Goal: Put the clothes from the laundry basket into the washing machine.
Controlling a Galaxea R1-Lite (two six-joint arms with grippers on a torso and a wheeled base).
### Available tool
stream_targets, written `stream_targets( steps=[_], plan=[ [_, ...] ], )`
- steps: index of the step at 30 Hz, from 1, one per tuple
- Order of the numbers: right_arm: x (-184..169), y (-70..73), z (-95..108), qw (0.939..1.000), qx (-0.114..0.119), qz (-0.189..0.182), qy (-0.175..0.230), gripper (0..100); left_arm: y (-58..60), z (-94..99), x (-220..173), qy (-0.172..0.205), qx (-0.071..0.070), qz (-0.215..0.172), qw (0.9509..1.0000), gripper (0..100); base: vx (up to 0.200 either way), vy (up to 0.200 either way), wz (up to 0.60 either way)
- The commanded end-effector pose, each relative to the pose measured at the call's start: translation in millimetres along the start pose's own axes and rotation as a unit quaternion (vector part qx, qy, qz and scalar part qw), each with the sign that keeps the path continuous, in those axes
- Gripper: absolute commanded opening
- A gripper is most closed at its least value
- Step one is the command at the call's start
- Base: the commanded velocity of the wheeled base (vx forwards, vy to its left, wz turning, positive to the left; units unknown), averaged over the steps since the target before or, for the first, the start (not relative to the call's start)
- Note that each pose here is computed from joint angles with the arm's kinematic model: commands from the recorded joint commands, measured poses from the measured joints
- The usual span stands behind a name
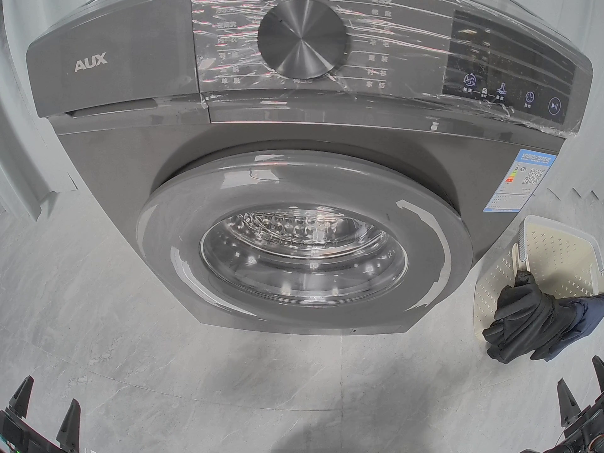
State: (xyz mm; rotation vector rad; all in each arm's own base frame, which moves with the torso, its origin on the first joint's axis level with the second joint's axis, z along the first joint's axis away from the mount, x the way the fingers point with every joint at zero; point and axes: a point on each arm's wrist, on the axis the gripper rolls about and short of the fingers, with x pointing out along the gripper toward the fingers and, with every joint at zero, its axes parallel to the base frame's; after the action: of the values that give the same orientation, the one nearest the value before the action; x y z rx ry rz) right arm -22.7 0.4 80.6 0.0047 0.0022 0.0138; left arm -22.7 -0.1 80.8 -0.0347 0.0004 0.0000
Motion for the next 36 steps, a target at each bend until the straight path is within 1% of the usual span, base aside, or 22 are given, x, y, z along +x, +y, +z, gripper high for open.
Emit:
stream_targets(
  steps=[1,22,28,36],
  plan=[
    [-0.1,0.0,-5.3,1.0,0.0,0.0,0.0,100,0.2,-4.7,0.3,0.002,0.0,0.0,1.0,100,0.0,0.0,0.0],
    [-0.1,0.0,-5.3,1.0,0.0,0.0,0.0,100,0.2,-4.7,0.3,0.002,0.0,0.002,1.0,100,0.0,0.0,0.0],
    [-0.1,0.0,-5.3,1.0,0.0,0.0,0.0,100,0.2,-4.7,0.3,0.002,0.0,0.001,1.0,100,0.0,-0.2,0.0],
    [-0.1,0.0,-5.3,1.0,0.0,0.0,0.0,100,0.2,-4.7,0.3,0.002,0.0,0.001,1.0,100,0.0,0.0,0.0]
  ],
)
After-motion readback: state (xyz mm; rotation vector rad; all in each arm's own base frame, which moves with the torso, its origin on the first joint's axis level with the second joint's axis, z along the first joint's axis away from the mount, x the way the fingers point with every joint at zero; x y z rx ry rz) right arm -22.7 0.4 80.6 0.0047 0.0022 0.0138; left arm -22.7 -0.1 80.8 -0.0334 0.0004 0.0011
